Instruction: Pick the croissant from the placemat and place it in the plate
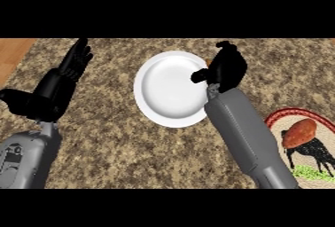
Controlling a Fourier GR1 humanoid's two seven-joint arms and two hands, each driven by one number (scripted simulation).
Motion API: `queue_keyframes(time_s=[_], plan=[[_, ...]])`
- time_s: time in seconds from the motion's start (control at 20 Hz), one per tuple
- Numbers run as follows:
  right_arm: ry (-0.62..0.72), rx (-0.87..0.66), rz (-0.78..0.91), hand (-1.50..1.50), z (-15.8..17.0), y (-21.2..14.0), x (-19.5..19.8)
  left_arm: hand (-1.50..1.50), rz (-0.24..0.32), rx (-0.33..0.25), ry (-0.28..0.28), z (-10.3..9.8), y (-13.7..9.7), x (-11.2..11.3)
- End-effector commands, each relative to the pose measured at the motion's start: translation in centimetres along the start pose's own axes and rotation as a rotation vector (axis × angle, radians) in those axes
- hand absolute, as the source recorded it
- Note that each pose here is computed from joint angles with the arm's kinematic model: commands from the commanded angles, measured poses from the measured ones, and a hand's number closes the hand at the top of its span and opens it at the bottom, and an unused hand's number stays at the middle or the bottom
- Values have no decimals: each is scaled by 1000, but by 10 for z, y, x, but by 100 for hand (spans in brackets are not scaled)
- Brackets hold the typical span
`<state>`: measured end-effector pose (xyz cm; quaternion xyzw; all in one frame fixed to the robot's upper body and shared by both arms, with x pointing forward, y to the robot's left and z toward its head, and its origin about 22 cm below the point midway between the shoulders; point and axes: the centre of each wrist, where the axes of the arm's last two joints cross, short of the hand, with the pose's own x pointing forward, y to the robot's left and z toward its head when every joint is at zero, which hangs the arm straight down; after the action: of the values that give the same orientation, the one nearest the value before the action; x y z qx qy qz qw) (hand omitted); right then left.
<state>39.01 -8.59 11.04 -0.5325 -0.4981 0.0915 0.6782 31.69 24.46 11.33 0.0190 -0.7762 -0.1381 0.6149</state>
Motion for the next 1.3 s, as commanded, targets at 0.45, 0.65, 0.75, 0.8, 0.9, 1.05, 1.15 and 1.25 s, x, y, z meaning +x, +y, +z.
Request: queue_keyframes(time_s=[0.45,0.65,0.75,0.8,0.9,1.05,1.15,1.25], plan=[[89,-254,-529,-150,-14,4,18,0,-3,21,10,4,2,-12],[113,-273,-605,-150,-5,11,12,0,-14,39,33,13,26,-12],[108,-271,-640,-150,4,12,9,0,9,47,59,16,12,-18],[120,-270,-650,-150,7,16,0,0,-21,55,49,13,19,-12],[97,-269,-677,-150,14,15,-1,0,-21,87,62,17,32,-20],[84,-270,-673,-150,26,15,-21,0,-14,102,72,24,23,-23],[78,-256,-690,-150,39,16,-36,0,-16,105,67,19,31,-10],[53,-235,-650,-150,61,27,-61,0,-23,98,78,22,30,-18]])
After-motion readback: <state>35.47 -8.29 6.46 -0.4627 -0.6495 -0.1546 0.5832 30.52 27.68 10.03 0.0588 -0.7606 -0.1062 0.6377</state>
